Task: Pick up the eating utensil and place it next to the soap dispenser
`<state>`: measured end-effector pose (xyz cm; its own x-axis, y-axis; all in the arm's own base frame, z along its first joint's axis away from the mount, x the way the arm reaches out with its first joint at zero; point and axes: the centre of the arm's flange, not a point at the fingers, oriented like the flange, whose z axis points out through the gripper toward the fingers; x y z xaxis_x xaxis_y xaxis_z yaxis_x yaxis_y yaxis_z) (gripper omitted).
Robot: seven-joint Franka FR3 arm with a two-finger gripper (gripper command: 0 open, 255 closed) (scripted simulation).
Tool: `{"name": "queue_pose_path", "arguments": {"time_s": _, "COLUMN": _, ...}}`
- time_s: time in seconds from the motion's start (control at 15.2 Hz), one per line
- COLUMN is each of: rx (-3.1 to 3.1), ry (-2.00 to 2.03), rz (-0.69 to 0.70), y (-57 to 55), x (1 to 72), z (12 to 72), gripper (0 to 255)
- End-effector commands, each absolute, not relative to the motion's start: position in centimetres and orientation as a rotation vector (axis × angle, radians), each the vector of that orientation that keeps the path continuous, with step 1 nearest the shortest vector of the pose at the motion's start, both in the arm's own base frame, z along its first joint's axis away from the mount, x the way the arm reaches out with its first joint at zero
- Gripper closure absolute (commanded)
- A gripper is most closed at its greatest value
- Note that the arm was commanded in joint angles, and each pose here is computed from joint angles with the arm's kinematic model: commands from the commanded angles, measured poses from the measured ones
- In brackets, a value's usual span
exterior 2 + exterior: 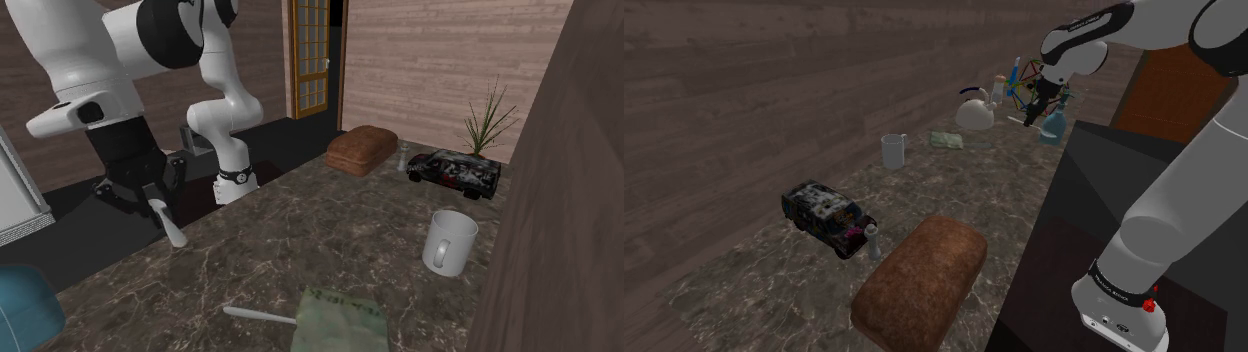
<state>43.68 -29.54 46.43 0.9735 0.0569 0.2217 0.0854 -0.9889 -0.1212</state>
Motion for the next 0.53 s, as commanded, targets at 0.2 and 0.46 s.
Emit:
{"name": "queue_pose_path", "arguments": {"time_s": 0.2, "rx": -2.991, "ry": -0.108, "rz": -0.331, "y": -29.6, "x": 43.6, "z": 43.7, "gripper": 255}}
{"name": "queue_pose_path", "arguments": {"time_s": 0.46, "rx": -2.991, "ry": -0.108, "rz": -0.331, "y": -29.6, "x": 43.6, "z": 41.6, "gripper": 255}}
